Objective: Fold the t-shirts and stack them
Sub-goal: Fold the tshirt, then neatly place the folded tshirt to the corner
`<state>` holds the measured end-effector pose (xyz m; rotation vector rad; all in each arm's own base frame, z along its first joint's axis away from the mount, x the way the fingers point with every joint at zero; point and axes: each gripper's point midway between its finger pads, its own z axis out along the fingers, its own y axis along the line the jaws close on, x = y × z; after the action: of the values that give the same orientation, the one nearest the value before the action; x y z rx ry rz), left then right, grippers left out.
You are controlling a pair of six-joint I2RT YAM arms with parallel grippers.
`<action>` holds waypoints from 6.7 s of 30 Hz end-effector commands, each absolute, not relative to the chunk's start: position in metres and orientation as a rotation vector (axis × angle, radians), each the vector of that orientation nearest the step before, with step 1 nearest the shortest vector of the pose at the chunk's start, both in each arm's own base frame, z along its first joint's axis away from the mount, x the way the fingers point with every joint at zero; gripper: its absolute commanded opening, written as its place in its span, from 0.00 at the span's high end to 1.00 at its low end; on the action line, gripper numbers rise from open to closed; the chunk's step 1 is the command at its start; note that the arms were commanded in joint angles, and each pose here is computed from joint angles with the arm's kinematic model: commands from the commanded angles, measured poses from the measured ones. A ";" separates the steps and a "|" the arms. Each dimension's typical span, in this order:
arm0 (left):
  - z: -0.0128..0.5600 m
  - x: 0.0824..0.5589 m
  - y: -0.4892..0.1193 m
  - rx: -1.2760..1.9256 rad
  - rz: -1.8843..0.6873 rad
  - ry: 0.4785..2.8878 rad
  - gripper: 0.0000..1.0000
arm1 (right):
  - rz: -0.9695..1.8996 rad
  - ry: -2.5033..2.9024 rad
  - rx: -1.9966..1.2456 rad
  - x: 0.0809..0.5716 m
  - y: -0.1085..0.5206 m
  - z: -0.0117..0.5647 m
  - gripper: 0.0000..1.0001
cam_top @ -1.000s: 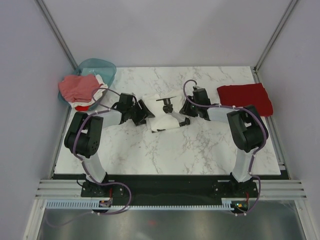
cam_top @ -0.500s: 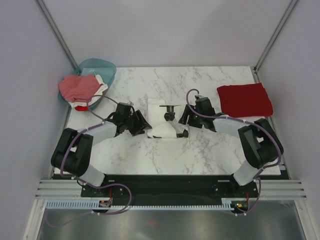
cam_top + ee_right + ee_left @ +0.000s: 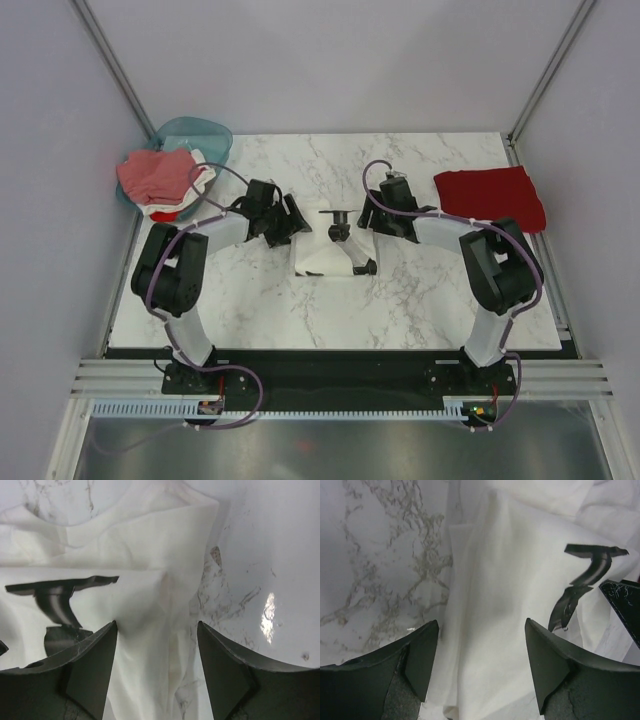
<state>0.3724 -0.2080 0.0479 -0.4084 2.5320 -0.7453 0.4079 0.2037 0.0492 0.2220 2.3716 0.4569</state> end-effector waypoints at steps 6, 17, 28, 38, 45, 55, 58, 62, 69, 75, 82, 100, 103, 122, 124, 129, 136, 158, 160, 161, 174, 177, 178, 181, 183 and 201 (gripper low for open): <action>0.026 0.422 -0.203 -0.447 -0.670 2.536 0.25 | 0.337 2.389 0.303 0.448 0.185 0.025 0.29; 0.010 0.448 -0.210 -0.466 -0.723 2.544 0.44 | 0.494 2.385 0.244 0.470 0.211 0.012 0.52; 0.017 0.435 -0.212 -0.450 -0.687 2.532 0.44 | 0.546 2.382 0.292 0.458 0.213 0.016 0.64; 0.017 0.442 -0.207 -0.432 -0.630 2.531 0.80 | 0.589 2.370 0.278 0.447 0.222 0.027 0.73; 0.022 0.441 -0.204 -0.427 -0.617 2.529 0.78 | 0.537 2.329 0.284 0.441 0.213 0.044 0.34; 0.023 0.444 -0.205 -0.416 -0.617 2.528 0.73 | 0.381 2.269 0.310 0.461 0.184 0.054 0.10; 0.024 0.444 -0.206 -0.412 -0.623 2.528 0.73 | 0.350 2.260 0.314 0.463 0.180 0.060 0.03; 0.023 0.443 -0.206 -0.410 -0.629 2.533 0.73 | 0.297 2.186 0.322 0.459 0.173 0.091 0.02; 0.022 0.442 -0.207 -0.408 -0.630 2.537 0.73 | 0.268 2.087 0.282 0.445 0.185 0.129 0.02; 0.023 0.442 -0.208 -0.405 -0.639 2.541 0.73 | 0.203 2.162 0.211 0.450 0.184 0.106 0.03; 0.021 0.442 -0.208 -0.407 -0.646 2.547 0.74 | 0.304 2.218 0.168 0.461 0.198 0.078 0.11; 0.021 0.443 -0.207 -0.419 -0.637 2.550 0.75 | 0.201 2.164 0.246 0.472 0.154 0.092 0.13; 0.022 0.443 -0.206 -0.423 -0.637 2.551 0.75 | 0.095 2.129 0.283 0.472 0.131 0.103 0.14; 0.022 0.440 -0.212 -0.430 -0.674 2.565 0.75 | -0.775 2.266 0.378 0.485 -0.007 0.066 0.09; 0.022 0.440 -0.210 -0.431 -0.669 2.564 0.75 | -0.835 2.263 0.357 0.488 -0.012 0.064 0.09; 0.024 0.439 -0.211 -0.428 -0.670 2.563 0.75 | -0.929 2.314 0.323 0.484 -0.023 0.052 0.12; 0.022 0.438 -0.211 -0.429 -0.670 2.568 0.75 | -0.991 2.383 0.303 0.477 -0.033 0.033 0.32; 0.025 0.439 -0.207 -0.428 -0.647 2.565 0.76 | -0.698 2.517 0.193 0.460 0.033 0.021 1.00; 0.025 0.439 -0.206 -0.429 -0.643 2.563 0.76 | -0.628 2.527 0.169 0.455 0.049 0.021 1.00; 0.025 0.440 -0.205 -0.429 -0.642 2.563 0.76 | -0.611 2.525 0.165 0.453 0.055 0.022 1.00; 0.027 0.445 -0.185 -0.480 -0.592 2.543 0.77 | -0.180 2.436 0.171 0.452 0.145 0.069 0.58; 0.025 0.446 -0.186 -0.474 -0.585 2.544 0.77 | -0.067 2.379 0.170 0.455 0.157 0.090 0.41; 0.024 0.446 -0.184 -0.478 -0.579 2.547 0.77 | -0.028 2.370 0.168 0.454 0.160 0.092 0.32; 0.023 0.449 -0.183 -0.477 -0.568 2.542 0.77 | 0.112 2.298 0.129 0.453 0.175 0.103 0.15; 0.023 0.449 -0.183 -0.473 -0.567 2.542 0.77 | 0.239 2.269 0.078 0.450 0.191 0.104 0.12; 0.026 0.448 -0.184 -0.467 -0.577 2.540 0.77 | 0.534 2.343 0.094 0.475 0.218 0.047 0.20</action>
<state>0.4454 -0.2000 0.0239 -0.4863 2.5422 -0.6725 0.4541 0.2128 0.0339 0.0627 2.3999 0.4509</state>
